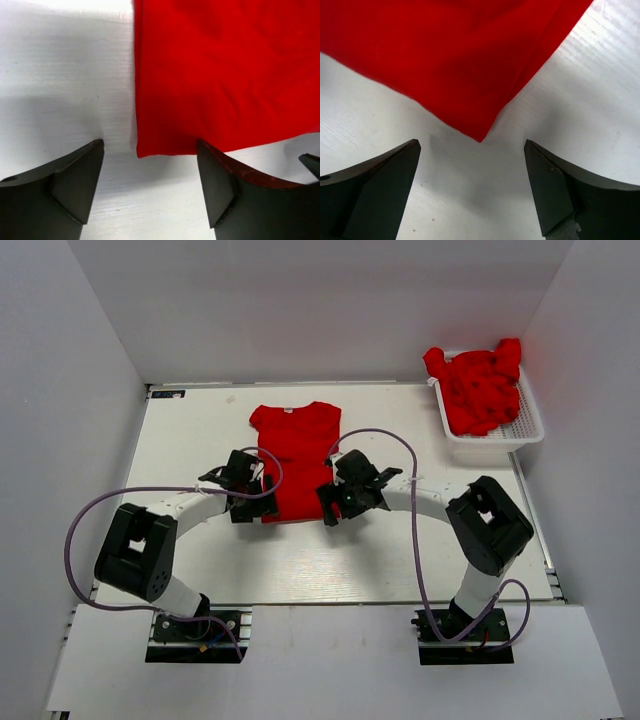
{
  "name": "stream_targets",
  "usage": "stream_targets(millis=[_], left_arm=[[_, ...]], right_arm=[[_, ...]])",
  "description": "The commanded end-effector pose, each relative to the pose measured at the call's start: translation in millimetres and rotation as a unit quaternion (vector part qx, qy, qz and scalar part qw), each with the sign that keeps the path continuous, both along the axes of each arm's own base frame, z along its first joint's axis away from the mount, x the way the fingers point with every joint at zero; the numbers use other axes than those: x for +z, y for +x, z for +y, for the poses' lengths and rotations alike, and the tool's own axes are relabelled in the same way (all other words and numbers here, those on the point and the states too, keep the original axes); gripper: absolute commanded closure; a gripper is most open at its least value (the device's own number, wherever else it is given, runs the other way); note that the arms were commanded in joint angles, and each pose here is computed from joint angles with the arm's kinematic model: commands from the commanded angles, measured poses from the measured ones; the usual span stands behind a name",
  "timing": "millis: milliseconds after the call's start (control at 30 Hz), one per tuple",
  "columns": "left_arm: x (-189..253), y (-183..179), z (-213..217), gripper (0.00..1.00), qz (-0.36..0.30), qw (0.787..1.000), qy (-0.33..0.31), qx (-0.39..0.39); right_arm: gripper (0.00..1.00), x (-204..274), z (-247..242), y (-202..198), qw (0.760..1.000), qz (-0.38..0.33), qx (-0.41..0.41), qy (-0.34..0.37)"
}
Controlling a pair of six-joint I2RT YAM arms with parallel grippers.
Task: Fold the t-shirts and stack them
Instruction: Grab one side of the 2/3 rectangular tshirt with both arms
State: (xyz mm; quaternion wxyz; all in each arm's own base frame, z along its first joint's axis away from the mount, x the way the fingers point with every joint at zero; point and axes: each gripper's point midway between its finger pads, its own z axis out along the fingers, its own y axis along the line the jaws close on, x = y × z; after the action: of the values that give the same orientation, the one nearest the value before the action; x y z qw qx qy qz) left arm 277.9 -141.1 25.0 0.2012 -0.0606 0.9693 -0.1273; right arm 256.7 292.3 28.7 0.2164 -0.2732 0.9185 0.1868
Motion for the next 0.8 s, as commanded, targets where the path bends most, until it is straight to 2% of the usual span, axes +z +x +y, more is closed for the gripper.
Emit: stream_targets(millis=[0, 67, 100, 167, 200, 267, 300, 333, 367, 433, 533, 567, 600, 767], left_arm=[[-2, 2, -6, 0.16, -0.004, 1.0, -0.008, -0.005], [0, 6, -9, 0.24, -0.013, 1.0, -0.015, -0.012], [-4, 5, -9, 0.34, -0.006, 1.0, -0.013, -0.012], [-9, 0, -8, 0.44, 0.005, 1.0, -0.013, -0.014], [-13, -1, -8, 0.55, 0.01, 1.0, -0.011, -0.014], [-14, -2, -15, 0.62, 0.012, 0.999, -0.02, -0.024], [-18, -1, -15, 0.69, 0.015, 0.999, -0.019, -0.024], [-18, -1, -15, 0.83, 0.015, 0.999, -0.019, -0.024], [-22, -3, -14, 0.9, 0.021, 0.999, -0.017, -0.024], [-27, -8, -10, 1.0, 0.034, 0.999, -0.006, -0.02], [-27, -8, -11, 1.0, 0.032, 0.999, -0.001, -0.023], [-27, -8, -11, 1.0, 0.032, 0.999, -0.001, -0.023], [-26, -6, -12, 1.0, 0.028, 0.999, -0.003, -0.023], [-10, -13, -5, 1.0, 0.013, 1.0, 0.002, -0.018]], right_arm=[[0.13, 13, 17, 19, 0.999, -0.027, -0.013, 0.02], [0.18, 12, 18, 21, 0.999, -0.027, -0.014, 0.02], [0.26, 11, 21, 20, 0.999, -0.025, -0.013, 0.021], [0.31, 9, 23, 21, 0.999, -0.022, -0.012, 0.025], [0.36, 9, 23, 21, 0.999, -0.018, -0.015, 0.027], [0.49, 5, 25, 18, 1.0, -0.013, -0.008, 0.027], [0.55, 5, 26, 16, 1.0, -0.01, -0.006, 0.029], [0.59, 4, 26, 16, 1.0, -0.007, -0.005, 0.03], [0.7, 3, 26, 16, 0.999, -0.008, -0.005, 0.031], [0.8, 2, 27, 13, 0.999, -0.002, -0.004, 0.031], [0.88, 0, 25, 11, 1.0, 0.001, -0.005, 0.027], [0.98, -1, 25, 11, 1.0, 0.001, -0.005, 0.027], [1.0, 0, 24, 10, 1.0, 0.001, -0.005, 0.026], [1.0, 1, 13, -1, 1.0, 0.014, -0.003, 0.016]])
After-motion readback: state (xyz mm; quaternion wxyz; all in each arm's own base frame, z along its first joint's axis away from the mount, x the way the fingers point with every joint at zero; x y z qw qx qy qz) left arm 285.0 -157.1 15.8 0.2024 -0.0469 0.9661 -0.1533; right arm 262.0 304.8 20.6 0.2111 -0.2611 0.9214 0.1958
